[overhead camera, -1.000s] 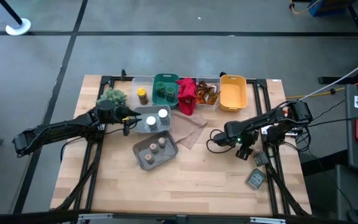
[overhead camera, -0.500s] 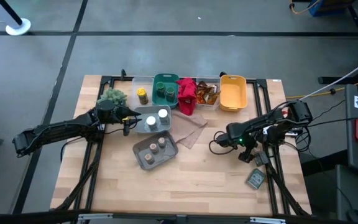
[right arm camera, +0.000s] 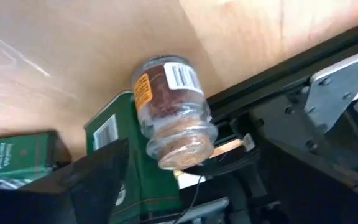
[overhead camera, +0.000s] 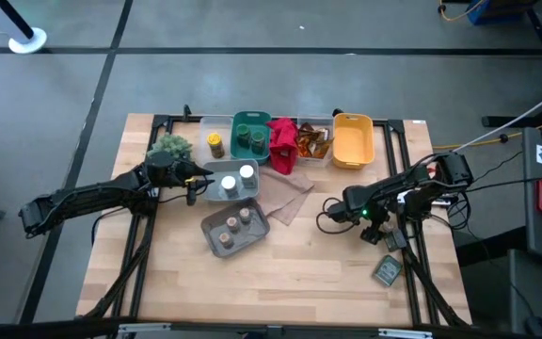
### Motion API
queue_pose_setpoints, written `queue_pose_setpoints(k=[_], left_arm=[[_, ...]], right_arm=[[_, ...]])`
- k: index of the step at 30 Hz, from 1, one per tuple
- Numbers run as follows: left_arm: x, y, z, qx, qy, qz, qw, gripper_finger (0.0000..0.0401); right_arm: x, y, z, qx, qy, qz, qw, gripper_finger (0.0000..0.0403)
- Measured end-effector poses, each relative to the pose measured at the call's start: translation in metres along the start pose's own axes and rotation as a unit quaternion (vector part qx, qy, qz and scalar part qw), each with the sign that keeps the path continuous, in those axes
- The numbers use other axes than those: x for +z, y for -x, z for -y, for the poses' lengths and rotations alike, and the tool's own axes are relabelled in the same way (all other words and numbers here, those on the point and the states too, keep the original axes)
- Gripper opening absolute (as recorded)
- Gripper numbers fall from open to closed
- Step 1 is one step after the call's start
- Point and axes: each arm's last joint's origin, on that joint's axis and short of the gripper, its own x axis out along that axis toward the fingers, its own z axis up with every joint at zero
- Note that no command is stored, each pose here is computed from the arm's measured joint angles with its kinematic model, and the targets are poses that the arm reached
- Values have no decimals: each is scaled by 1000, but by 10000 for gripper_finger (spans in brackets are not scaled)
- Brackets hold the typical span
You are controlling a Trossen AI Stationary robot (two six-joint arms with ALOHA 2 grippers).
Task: Sort spices by type
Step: Put the brown seasoning bottle into the black bin
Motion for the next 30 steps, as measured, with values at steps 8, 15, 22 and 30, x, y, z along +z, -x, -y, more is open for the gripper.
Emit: queue_pose_setpoints(k=[8,15,22,30], left_arm=[[0,0,0,0,0,0,1000,127],[0,0,0,0,0,0,1000,127],[0,0,0,0,0,0,1000,127],[0,0,0,0,0,0,1000,127]], right_arm=[[1,-1,-2,28,-53,-9,998,360],[1,-1,-3,33,-84,-11,996,360],[3,-1,-6,55,-117,-13,992,360],[5,0,-8,74,-143,-11,987,360]])
